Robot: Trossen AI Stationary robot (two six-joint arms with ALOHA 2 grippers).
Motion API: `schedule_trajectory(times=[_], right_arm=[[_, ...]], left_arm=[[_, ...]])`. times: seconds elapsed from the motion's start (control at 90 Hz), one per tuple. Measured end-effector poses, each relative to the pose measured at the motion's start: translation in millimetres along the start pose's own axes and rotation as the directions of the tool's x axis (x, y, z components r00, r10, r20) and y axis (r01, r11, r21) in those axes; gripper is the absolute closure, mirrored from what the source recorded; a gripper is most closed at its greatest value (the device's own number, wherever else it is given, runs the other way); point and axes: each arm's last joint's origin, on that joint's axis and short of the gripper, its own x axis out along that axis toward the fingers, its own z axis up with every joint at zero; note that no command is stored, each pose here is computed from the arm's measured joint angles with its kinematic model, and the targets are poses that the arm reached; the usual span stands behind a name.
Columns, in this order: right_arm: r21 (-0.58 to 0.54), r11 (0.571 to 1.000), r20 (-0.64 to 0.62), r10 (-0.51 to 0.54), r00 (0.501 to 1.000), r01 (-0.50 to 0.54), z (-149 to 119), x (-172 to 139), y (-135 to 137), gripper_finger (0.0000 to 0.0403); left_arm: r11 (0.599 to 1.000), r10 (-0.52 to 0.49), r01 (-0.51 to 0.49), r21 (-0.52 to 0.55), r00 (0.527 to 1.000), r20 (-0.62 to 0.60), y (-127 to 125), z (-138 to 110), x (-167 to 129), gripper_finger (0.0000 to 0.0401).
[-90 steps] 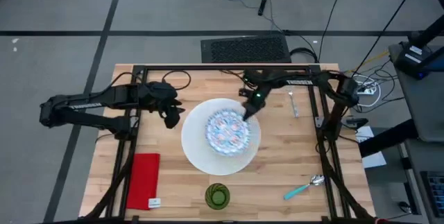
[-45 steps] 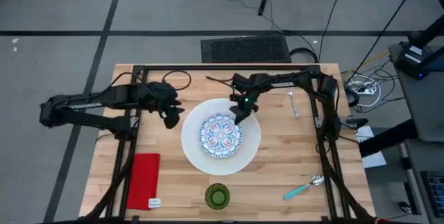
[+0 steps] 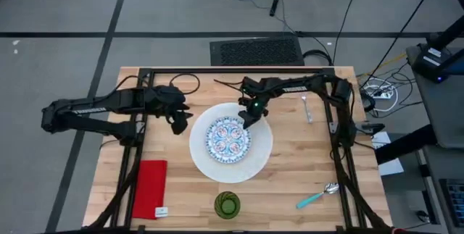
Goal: Set table place
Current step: Put the blue patterned plate on the white tablemat, then put the white table knife to the right side of the blue patterned plate on the white tablemat
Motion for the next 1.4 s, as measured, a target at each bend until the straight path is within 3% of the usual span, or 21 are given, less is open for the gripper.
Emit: schedule_trajectory(times=[0.267, 0.644, 0.889, 1.033, 1.244, 1.4], right_arm=[[0.037, 0.995, 0.009, -0.095, 0.995, 0.094, -2.7, -0.3, -4.2, 0.0357], [0.036, 0.991, 0.037, -0.13, 0.991, 0.129, -8.2, -18.0, 3.0, 0.0282], [-0.045, 0.979, 0.176, -0.189, 0.966, 0.199, -32.3, -70.6, 38.6, 0.0296], [-0.111, 0.954, 0.306, -0.233, 0.923, 0.278, -54.7, -98.9, 65.7, 0.0309], [-0.198, 0.898, 0.488, -0.257, 0.834, 0.393, -83.2, -113.2, 102.5, 0.0328], [-0.263, 0.883, 0.555, -0.19, 0.81, 0.388, -90.5, -108.8, 122.1, 0.0338]], left_arm=[[1.0, 0.0, 0.0, -0.006, 1.0, 0.0, 0.1, 0.0, 0.0, 0.0252], [1.0, 0.0, 0.0, -0.008, 1.0, 0.0, 0.1, 0.0, 0.0, 0.0252], [1.0, 0.0, 0.0, -0.007, 1.0, 0.0, 0.0, 0.0, 0.0, 0.0252], [1.0, 0.0, 0.0, -0.008, 1.0, 0.0, 0.0, 0.0, 0.0, 0.0252], [1.0, 0.0, 0.0, -0.009, 1.0, 0.0, 0.0, 0.0, 0.0, 0.0252], [0.999, 0.002, -0.002, -0.047, 1.0, -0.007, -0.2, 0.2, 1.8, 0.0252]])
